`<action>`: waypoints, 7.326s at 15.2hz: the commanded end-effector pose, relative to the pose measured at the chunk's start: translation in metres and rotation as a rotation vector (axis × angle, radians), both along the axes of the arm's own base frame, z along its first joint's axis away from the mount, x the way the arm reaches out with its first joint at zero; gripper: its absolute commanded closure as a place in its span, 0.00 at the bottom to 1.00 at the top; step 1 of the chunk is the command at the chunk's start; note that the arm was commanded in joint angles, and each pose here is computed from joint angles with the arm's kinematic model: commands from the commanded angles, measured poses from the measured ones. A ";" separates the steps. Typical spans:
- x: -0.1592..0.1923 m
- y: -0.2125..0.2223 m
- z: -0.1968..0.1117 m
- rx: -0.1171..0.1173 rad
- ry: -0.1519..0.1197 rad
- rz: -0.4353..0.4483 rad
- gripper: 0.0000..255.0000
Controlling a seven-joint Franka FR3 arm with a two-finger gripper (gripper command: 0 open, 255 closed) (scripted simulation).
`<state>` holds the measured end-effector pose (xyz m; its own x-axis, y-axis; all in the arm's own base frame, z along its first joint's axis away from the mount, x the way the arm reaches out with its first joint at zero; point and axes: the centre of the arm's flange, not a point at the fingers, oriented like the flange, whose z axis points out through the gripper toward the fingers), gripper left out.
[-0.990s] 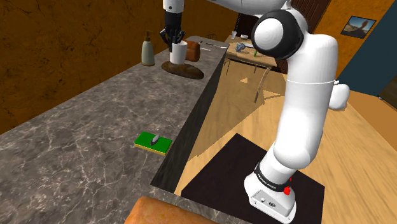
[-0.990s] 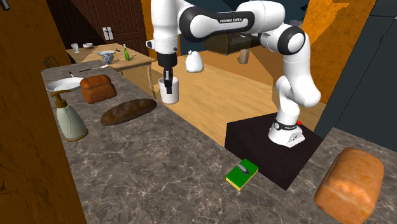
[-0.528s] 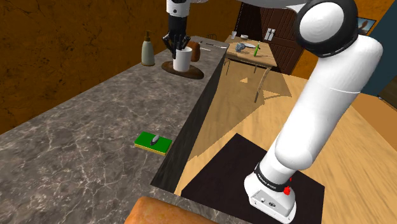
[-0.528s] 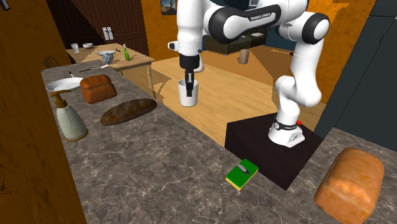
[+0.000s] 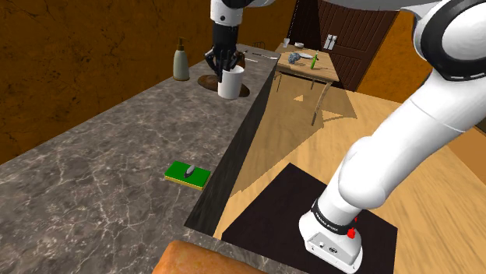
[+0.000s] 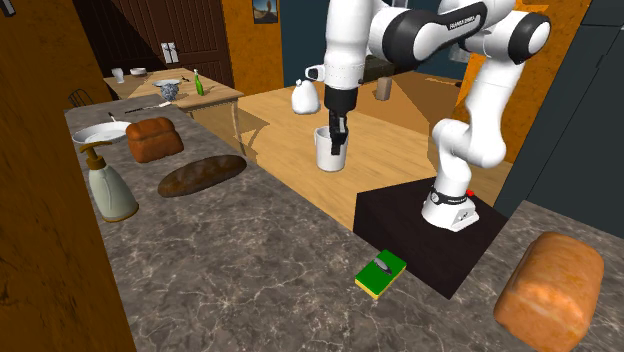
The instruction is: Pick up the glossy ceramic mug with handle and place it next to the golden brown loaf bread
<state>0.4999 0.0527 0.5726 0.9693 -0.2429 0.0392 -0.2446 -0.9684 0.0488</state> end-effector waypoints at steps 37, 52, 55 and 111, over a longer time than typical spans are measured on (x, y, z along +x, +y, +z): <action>-0.426 0.272 -0.001 -0.001 0.000 -0.001 1.00; -0.593 0.379 0.000 -0.001 0.000 -0.001 1.00; -0.613 0.392 -0.006 -0.001 0.000 -0.001 1.00; -0.614 0.393 -0.190 -0.001 0.000 -0.001 0.00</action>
